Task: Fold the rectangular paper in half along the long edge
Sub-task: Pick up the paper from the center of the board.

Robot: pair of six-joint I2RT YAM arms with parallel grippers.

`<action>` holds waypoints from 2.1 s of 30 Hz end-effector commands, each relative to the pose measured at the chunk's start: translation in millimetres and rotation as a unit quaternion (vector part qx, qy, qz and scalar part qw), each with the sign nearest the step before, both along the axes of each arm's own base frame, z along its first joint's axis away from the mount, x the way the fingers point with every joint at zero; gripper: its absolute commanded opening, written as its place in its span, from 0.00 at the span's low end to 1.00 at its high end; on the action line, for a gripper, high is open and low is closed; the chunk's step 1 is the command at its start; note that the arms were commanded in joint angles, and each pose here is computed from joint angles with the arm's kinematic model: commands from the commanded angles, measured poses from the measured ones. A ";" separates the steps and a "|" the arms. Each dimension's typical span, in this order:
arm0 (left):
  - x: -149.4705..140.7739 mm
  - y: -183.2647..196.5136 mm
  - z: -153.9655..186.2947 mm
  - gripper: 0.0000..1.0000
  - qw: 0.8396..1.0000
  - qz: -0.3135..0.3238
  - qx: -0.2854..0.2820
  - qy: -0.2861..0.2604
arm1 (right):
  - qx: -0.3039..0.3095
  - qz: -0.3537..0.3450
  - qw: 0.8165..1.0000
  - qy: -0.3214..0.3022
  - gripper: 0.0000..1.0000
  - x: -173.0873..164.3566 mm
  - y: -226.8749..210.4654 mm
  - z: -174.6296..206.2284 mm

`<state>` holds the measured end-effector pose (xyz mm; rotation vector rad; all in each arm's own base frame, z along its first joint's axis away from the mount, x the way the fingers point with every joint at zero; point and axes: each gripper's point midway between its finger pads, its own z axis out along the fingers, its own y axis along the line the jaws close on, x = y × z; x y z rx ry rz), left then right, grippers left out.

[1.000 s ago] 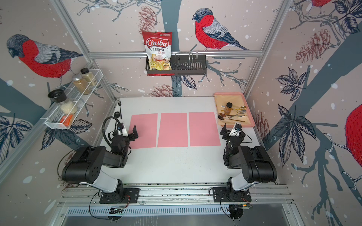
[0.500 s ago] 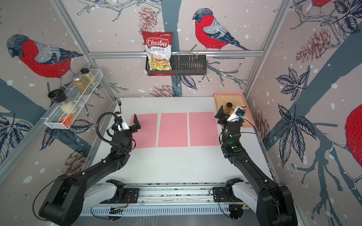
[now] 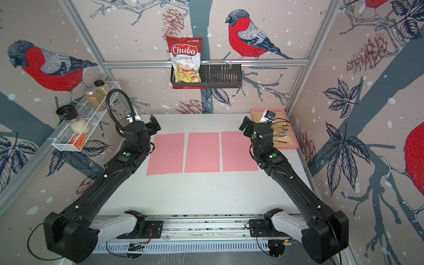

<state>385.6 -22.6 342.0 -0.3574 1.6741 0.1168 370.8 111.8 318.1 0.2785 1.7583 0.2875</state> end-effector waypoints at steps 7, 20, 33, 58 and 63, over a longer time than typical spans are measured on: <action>22.7 37.8 -36.3 0.98 0.995 -0.051 -0.042 0.071 | -0.116 -0.034 0.990 0.076 1.00 35.0 67.0 -20.9; 64.3 48.6 -201.8 0.00 0.934 -0.064 -0.119 0.331 | -0.136 0.145 0.966 0.163 0.99 100.2 237.9 -99.5; 16.8 104.0 -286.6 0.00 0.869 0.004 -0.167 0.467 | -0.058 0.305 0.906 0.287 0.87 71.4 333.7 -190.7; 22.6 98.8 -323.9 0.00 0.847 -0.034 -0.231 0.478 | -0.048 0.383 0.848 0.364 0.81 3.3 397.1 -237.5; 22.5 95.5 -327.5 0.00 0.844 -0.039 -0.236 0.481 | -0.047 0.381 0.846 0.372 0.81 3.5 398.5 -246.1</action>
